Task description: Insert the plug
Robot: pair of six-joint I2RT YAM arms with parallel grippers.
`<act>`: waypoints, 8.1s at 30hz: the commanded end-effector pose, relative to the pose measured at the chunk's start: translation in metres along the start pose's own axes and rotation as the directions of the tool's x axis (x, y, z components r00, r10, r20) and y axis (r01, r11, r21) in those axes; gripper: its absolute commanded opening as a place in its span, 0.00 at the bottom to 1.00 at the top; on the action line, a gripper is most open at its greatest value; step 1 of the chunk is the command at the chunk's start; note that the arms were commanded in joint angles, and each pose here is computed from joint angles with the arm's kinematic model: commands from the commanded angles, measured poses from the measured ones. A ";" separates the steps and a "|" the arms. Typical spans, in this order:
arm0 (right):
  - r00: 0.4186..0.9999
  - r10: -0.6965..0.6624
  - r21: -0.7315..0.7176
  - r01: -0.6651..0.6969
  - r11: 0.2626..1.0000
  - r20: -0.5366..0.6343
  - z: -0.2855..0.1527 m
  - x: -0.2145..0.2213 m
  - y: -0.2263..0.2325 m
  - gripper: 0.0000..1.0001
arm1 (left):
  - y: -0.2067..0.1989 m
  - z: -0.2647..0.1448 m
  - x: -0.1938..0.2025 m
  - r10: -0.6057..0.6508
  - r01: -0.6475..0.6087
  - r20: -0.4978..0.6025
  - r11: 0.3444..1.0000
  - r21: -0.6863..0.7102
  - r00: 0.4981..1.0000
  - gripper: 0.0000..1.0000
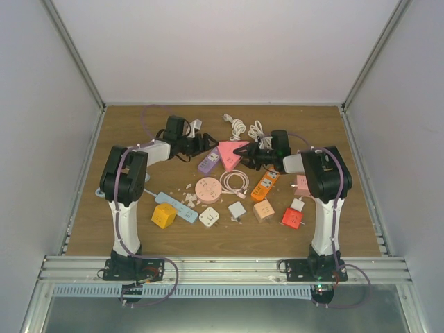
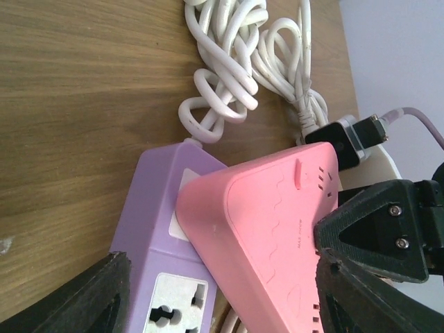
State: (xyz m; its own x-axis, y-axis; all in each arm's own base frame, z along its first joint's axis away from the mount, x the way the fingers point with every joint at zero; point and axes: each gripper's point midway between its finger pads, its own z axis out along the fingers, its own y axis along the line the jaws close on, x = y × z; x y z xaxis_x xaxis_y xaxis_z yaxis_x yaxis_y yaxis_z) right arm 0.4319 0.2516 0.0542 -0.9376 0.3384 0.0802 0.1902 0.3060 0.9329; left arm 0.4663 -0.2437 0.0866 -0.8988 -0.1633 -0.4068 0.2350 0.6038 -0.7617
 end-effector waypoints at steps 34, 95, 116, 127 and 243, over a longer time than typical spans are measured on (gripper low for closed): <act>0.977 0.129 0.392 -0.187 0.901 0.170 -0.010 -0.015 -0.128 0.39 | 0.029 0.043 0.010 -0.001 -0.012 -0.095 0.992 -0.128 0.995 0.63; 0.820 -0.553 0.899 0.125 0.420 0.144 -0.193 0.107 0.019 0.90 | -0.089 -0.154 0.073 0.252 -0.239 0.149 0.966 -0.101 0.956 0.99; 0.849 -0.481 0.805 0.436 0.402 -0.219 -0.134 0.180 -0.059 0.90 | -0.057 -0.173 0.052 0.200 -0.164 0.194 0.968 -0.190 0.960 0.99; 0.848 -0.495 0.859 0.390 0.333 -0.193 -0.145 0.168 -0.066 0.63 | -0.070 -0.182 0.054 0.258 -0.224 0.248 0.962 -0.158 0.934 0.99; 0.875 -0.419 0.330 0.332 0.884 0.244 -0.111 0.147 0.154 0.41 | -0.225 -0.094 0.097 0.917 -1.000 0.399 0.013 -0.008 0.008 0.94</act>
State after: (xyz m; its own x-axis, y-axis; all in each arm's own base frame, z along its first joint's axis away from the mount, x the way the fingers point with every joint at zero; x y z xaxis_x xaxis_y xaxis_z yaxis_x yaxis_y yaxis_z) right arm 0.2875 0.2593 0.2325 -0.8784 0.3145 -0.3599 -0.0460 0.6938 0.7187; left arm 0.2974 -0.3210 0.2300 0.2348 0.3057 -0.9227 0.9505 0.1268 0.2838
